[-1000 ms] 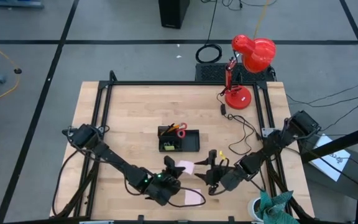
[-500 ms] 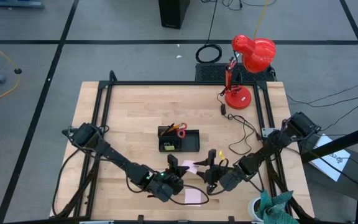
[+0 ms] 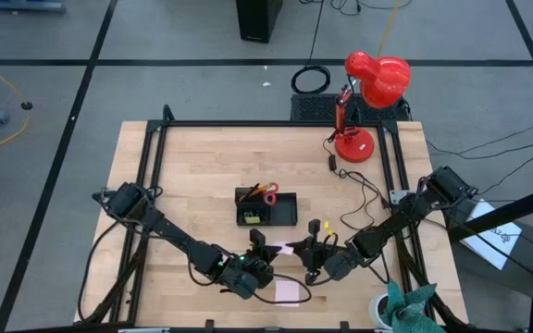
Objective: Pick and place office supplies into organizer
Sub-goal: Put the pink sticky notes into the black desk organizer
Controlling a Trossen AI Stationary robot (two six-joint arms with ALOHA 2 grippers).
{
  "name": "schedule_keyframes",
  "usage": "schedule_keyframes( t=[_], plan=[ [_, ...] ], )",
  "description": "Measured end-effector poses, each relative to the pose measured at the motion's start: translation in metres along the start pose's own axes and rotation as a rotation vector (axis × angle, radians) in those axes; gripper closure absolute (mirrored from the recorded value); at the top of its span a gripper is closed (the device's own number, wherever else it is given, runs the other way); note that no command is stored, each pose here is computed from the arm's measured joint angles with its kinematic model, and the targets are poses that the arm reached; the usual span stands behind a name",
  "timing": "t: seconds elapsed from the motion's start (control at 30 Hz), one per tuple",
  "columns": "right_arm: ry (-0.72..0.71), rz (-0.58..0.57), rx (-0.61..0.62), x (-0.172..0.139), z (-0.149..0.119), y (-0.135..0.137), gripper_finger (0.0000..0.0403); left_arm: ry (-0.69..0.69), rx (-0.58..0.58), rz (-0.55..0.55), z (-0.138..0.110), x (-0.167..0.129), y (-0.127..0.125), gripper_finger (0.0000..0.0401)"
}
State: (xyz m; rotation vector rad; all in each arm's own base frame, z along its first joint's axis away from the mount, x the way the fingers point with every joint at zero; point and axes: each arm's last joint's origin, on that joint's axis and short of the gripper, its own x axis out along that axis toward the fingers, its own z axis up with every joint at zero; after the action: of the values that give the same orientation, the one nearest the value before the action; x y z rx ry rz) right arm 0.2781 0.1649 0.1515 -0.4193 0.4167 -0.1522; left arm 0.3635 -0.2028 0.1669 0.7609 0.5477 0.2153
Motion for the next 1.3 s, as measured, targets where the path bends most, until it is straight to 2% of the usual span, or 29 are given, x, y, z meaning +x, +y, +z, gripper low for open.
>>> schedule_keyframes(
  t=[0.13,0.3,0.43,0.6,0.77,0.9,1.07,1.3],
  plan=[
    [0.005,-0.075,-0.024,0.001,0.0,-0.003,0.04,0.028,0.008,0.095,0.0,-0.007,-0.003,0.034],
    [0.022,-0.101,-0.056,0.001,0.004,-0.004,0.0401,0.064,0.068,0.299,0.004,-0.032,-0.015,0.0295],
    [0.083,-0.125,-0.122,0.003,0.012,-0.005,0.0401,0.064,0.126,0.404,0.007,-0.057,-0.028,0.0268],
    [0.203,-0.163,-0.223,0.006,0.031,-0.01,0.0402,0.005,0.118,0.405,0.011,-0.086,-0.046,0.0253],
    [0.314,-0.208,-0.141,0.012,0.049,-0.03,0.0402,-0.01,0.113,0.48,0.011,-0.108,-0.055,0.0252],
    [0.395,-0.202,-0.114,0.02,0.049,-0.046,0.0402,-0.039,0.128,0.461,0.013,-0.123,-0.058,0.0252],
    [0.444,-0.207,-0.123,0.032,0.041,-0.055,0.0402,-0.078,0.063,0.445,0.021,-0.142,-0.046,0.0252],
    [0.55,-0.236,-0.198,0.063,0.024,-0.06,0.0402,-0.133,-0.046,0.414,0.035,-0.176,-0.012,0.0252]
  ],
)
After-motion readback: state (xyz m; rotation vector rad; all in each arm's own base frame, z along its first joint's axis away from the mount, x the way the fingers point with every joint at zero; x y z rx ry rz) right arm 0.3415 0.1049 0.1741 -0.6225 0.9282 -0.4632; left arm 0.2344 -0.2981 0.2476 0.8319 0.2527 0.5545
